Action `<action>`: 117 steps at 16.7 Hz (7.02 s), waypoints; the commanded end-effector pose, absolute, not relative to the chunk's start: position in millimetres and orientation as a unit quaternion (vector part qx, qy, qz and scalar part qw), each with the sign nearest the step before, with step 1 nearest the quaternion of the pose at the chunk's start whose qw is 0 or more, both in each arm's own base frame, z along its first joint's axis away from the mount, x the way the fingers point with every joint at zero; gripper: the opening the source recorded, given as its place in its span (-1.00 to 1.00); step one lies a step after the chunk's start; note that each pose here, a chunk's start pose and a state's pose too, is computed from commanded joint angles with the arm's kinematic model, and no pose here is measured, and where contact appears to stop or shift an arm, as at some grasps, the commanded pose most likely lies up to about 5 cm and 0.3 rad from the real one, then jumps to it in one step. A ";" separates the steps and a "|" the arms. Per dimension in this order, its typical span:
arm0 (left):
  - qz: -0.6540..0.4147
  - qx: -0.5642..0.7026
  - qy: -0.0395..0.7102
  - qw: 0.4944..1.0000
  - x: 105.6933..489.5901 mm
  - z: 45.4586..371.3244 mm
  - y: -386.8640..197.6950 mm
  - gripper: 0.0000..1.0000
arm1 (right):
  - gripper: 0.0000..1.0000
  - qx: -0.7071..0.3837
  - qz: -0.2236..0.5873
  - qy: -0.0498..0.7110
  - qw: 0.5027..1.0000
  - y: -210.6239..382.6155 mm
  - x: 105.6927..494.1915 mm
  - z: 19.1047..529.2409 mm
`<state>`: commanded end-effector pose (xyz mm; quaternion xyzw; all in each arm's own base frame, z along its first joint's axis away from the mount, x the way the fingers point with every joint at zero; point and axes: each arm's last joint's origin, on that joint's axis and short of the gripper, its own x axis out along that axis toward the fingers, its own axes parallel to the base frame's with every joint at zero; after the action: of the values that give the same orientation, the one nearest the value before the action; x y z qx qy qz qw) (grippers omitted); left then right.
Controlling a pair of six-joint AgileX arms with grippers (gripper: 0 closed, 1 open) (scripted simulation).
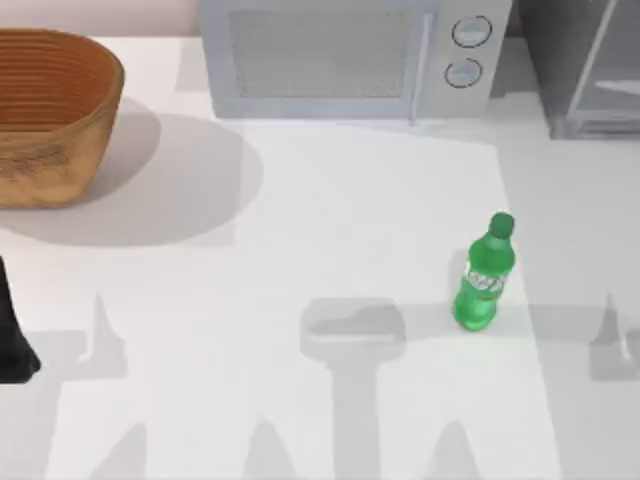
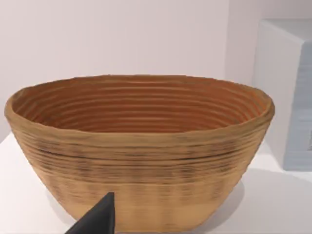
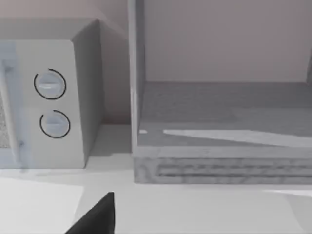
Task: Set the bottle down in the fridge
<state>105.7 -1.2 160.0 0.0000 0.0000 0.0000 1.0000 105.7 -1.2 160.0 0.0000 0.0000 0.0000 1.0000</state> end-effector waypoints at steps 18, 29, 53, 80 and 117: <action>0.000 0.000 0.000 1.000 105.7 160.0 -1.2 1.00 | 1.00 -0.030 0.238 0.033 0.970 31.9 184.0 146.1; 0.000 0.000 0.000 1.000 105.7 160.0 -1.2 1.00 | 1.00 -0.038 0.375 0.092 0.922 54.9 200.5 75.1; 0.000 0.000 0.000 1.000 105.7 160.0 -1.2 1.00 | 0.25 -0.037 0.376 0.092 0.921 96.2 242.3 62.3; 0.000 0.000 0.000 1.000 105.7 160.0 -1.2 1.00 | -0.98 -0.039 0.377 0.099 0.920 16.4 246.8 100.7; 0.000 0.000 0.000 1.000 105.7 160.0 -1.2 1.00 | -0.98 0.000 0.000 0.000 1.000 -1.2 105.7 160.0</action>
<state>105.7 -1.2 160.0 0.0000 0.0000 0.0000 1.0000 105.7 -1.2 160.0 0.0000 0.0000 0.0000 1.0000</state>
